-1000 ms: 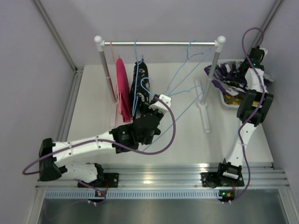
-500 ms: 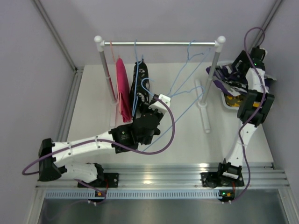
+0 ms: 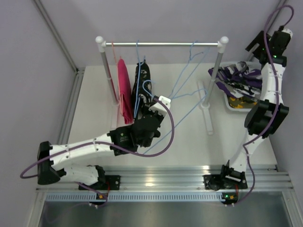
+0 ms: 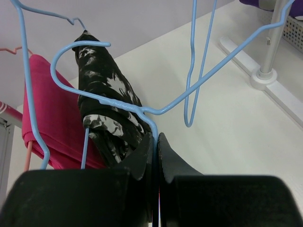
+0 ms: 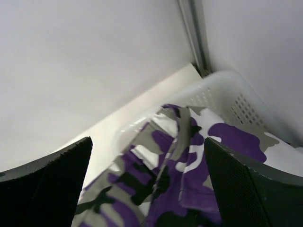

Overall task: Remove the trousers from the hanger
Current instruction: Place the trousers in the bin.

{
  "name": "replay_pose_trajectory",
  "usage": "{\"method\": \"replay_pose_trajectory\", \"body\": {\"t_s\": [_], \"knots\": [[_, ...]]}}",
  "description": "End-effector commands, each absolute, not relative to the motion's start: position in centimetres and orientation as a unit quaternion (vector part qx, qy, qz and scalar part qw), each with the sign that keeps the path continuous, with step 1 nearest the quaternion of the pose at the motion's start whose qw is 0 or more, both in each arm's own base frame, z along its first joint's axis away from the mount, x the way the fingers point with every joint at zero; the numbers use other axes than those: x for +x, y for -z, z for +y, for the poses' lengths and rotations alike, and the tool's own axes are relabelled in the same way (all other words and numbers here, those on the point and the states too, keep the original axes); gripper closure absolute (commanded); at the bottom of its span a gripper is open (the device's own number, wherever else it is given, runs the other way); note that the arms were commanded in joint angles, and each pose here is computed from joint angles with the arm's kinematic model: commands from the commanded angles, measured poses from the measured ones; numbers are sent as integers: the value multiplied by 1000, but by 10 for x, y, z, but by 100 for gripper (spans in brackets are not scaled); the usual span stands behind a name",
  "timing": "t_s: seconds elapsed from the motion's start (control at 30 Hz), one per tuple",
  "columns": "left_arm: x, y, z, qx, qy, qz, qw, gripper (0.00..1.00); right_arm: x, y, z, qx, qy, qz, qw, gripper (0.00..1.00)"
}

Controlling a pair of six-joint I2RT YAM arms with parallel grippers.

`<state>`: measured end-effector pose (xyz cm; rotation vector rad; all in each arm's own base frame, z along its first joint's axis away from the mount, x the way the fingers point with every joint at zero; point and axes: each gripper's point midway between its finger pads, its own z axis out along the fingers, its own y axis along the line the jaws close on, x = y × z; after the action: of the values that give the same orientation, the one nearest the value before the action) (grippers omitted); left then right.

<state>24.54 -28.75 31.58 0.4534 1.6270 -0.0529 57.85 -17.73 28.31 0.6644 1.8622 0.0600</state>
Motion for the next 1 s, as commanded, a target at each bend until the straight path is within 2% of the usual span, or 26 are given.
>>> {"method": "replay_pose_trajectory", "body": {"t_s": [0.0, 0.17, 0.37, 0.73, 0.97], "knots": [[236, -348, -281, 171, 73, 715, 674, 100, 554, -380, -160, 259, -65, 738, 620, 0], [224, -369, -271, 163, 93, 707, 682, 100, 529, -414, -143, 237, -81, 728, 638, 1], [224, -389, -259, 166, 59, 701, 691, 100, 502, -428, -126, 225, -97, 724, 645, 1], [223, -440, -215, 157, -88, 677, 713, 100, 455, -461, -100, 205, -119, 705, 669, 1], [213, -465, -219, 176, -164, 655, 717, 100, 444, -463, -94, 199, -124, 705, 669, 1]]}}
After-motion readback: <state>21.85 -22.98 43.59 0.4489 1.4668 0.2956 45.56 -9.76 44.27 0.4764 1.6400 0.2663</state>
